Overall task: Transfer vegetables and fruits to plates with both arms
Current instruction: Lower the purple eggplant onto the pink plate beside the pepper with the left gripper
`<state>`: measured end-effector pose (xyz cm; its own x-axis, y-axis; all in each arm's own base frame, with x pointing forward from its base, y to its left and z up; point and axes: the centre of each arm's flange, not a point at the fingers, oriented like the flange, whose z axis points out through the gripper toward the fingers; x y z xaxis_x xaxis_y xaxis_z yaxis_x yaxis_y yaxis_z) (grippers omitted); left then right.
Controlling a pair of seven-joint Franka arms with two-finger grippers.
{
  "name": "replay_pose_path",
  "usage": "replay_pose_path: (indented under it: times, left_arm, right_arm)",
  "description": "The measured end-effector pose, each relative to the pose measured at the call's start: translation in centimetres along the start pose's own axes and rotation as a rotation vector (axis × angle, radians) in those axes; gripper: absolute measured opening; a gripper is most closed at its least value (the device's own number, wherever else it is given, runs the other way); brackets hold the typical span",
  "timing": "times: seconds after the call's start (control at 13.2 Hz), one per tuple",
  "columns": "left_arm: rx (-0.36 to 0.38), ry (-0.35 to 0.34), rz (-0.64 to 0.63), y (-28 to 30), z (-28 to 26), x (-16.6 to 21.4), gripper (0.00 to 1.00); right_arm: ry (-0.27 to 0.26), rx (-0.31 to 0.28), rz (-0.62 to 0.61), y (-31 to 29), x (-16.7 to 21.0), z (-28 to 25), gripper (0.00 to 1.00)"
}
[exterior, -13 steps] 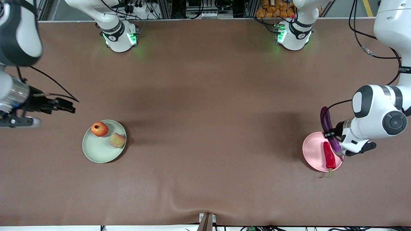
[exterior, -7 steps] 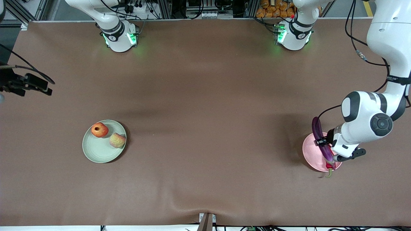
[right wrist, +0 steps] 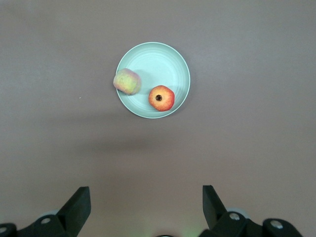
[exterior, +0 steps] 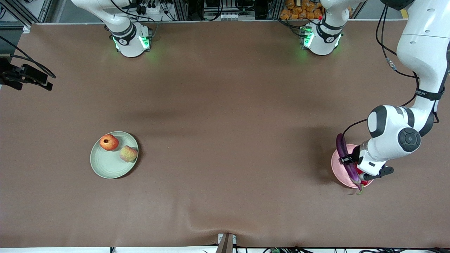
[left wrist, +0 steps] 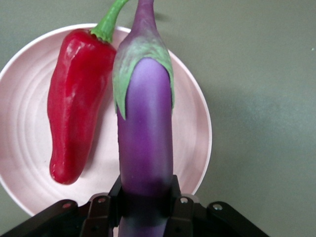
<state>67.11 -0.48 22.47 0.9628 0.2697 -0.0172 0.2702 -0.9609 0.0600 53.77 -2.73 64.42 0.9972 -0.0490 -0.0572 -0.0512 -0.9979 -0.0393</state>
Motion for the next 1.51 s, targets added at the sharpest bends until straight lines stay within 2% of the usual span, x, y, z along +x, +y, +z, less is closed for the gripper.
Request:
replay_pose_path:
  times: [0.3,0.6,1.06,1.28,1.51]
  left_arm:
    - [-0.008,0.002,-0.007,-0.1,0.5,0.6,0.38]
    - [-0.016,-0.001,-0.013,-0.1,1.4,1.1,0.37]
    - [-0.022,0.006,-0.012,0.0,1.5,1.2,0.37]
    - [-0.023,0.009,-0.010,0.1,1.5,1.2,0.45]
    - [-0.026,0.015,-0.005,0.6,1.3,1.2,0.76]
  right_arm:
    - [-0.015,-0.016,0.049,-0.1,-0.2,0.1,1.00]
    - [-0.027,-0.020,0.053,0.0,0.0,0.6,1.00]
    - [-0.034,-0.060,0.057,0.4,0.4,1.2,1.00]
    - [-0.028,-0.060,0.055,0.2,0.5,1.1,1.00]
    - [-0.019,-0.060,0.052,0.1,0.6,1.0,1.00]
